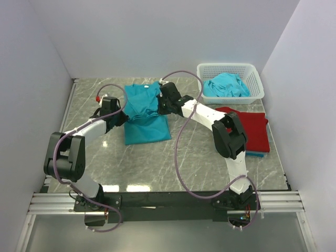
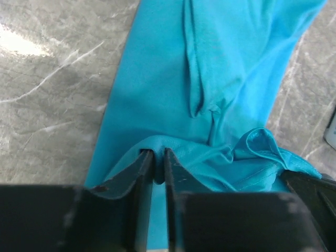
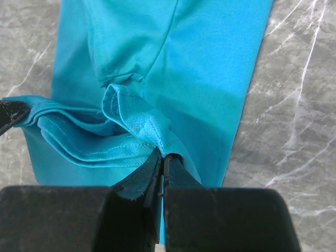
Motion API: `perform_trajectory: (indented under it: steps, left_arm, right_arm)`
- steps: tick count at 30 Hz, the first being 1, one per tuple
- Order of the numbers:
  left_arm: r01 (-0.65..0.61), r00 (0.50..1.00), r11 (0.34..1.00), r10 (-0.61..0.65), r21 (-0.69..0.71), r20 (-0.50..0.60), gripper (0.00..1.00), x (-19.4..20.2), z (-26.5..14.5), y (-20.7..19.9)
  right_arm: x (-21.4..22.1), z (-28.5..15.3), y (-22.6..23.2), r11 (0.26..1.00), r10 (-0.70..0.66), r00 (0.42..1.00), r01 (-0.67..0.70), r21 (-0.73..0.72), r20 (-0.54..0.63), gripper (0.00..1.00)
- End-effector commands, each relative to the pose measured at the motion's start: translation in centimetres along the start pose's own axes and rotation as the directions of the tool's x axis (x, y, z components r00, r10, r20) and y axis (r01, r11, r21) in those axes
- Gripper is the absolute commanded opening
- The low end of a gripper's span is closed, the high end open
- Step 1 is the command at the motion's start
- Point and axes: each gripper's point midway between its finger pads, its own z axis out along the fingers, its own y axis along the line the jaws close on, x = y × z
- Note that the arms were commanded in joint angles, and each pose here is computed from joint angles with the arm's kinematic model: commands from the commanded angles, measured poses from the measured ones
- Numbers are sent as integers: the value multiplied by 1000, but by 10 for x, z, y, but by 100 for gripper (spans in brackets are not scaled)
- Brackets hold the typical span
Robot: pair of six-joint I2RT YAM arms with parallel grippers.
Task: Fold and stack the t-shirts
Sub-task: Fold the tshirt
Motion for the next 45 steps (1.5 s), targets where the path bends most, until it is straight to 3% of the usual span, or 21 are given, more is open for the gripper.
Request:
perform_trajectory:
  steps: [1, 5, 6, 7, 8, 9, 11, 13, 21, 29, 33, 35, 37, 41, 45]
  left_arm:
    - [7, 999, 999, -9, 52, 33, 21, -16, 3, -17]
    - [29, 997, 997, -34, 67, 69, 43, -21, 7, -17]
    - [8, 998, 997, -14, 79, 69, 45, -22, 8, -19]
    - [1, 997, 997, -6, 77, 71, 47, -23, 9, -19]
    - [-3, 997, 997, -3, 71, 73, 48, -24, 10, -18]
    - [-11, 996, 997, 4, 77, 84, 48, -28, 7, -22]
    - [-18, 995, 997, 10, 79, 98, 53, -32, 5, -23]
    - [-35, 994, 996, 27, 80, 104, 55, -36, 0, -27]
    - [-75, 995, 988, 65, 137, 75, 59, -30, -33, -35]
    - [-51, 999, 978, 47, 200, 24, 60, 6, -83, -16]
    - [-4, 996, 973, -17, 230, 88, 60, 11, -127, -3]
    - [18, 991, 966, -51, 256, 124, 70, 17, -148, 7]
    - [32, 988, 963, -71, 267, 138, 99, 23, -158, 16]
    - [45, 978, 962, -97, 268, 184, 100, 31, -172, 36]
    - [104, 982, 961, -140, 257, 128, 99, 47, -160, 44]
  right_arm:
    - [-27, 5, 3, 1000, 19, 997, -17, -17, 71, 0]
    - [-30, 14, 1, 999, 27, 997, -25, -28, 74, 2]
    - [-26, 19, -1, 999, 26, 998, -25, -25, 62, 9]
    - [-27, 22, -1, 999, 24, 998, -22, -30, 58, 27]
    - [-27, 23, 0, 999, 25, 998, -23, -35, 56, 27]
    - [-28, 23, -2, 999, 24, 998, -22, -33, 55, 54]
    - [-33, 20, -2, 999, 22, 998, -21, -27, 65, 72]
    - [-35, 15, -4, 1000, 20, 997, -19, -19, 73, 76]
    - [-31, -32, 3, 997, 23, 994, -16, -70, 106, 84]
    - [15, -91, -1, 993, 63, 989, -49, -107, 130, 88]
    - [51, -109, -14, 993, 78, 990, -67, -95, 114, 89]
    - [49, -123, -15, 991, 94, 983, -77, -105, 159, 90]
    - [59, -131, -22, 992, 93, 981, -78, -95, 169, 90]
    - [68, -139, -27, 992, 93, 977, -75, -100, 192, 91]
    - [81, -141, -19, 983, 102, 980, -74, -167, 172, 91]
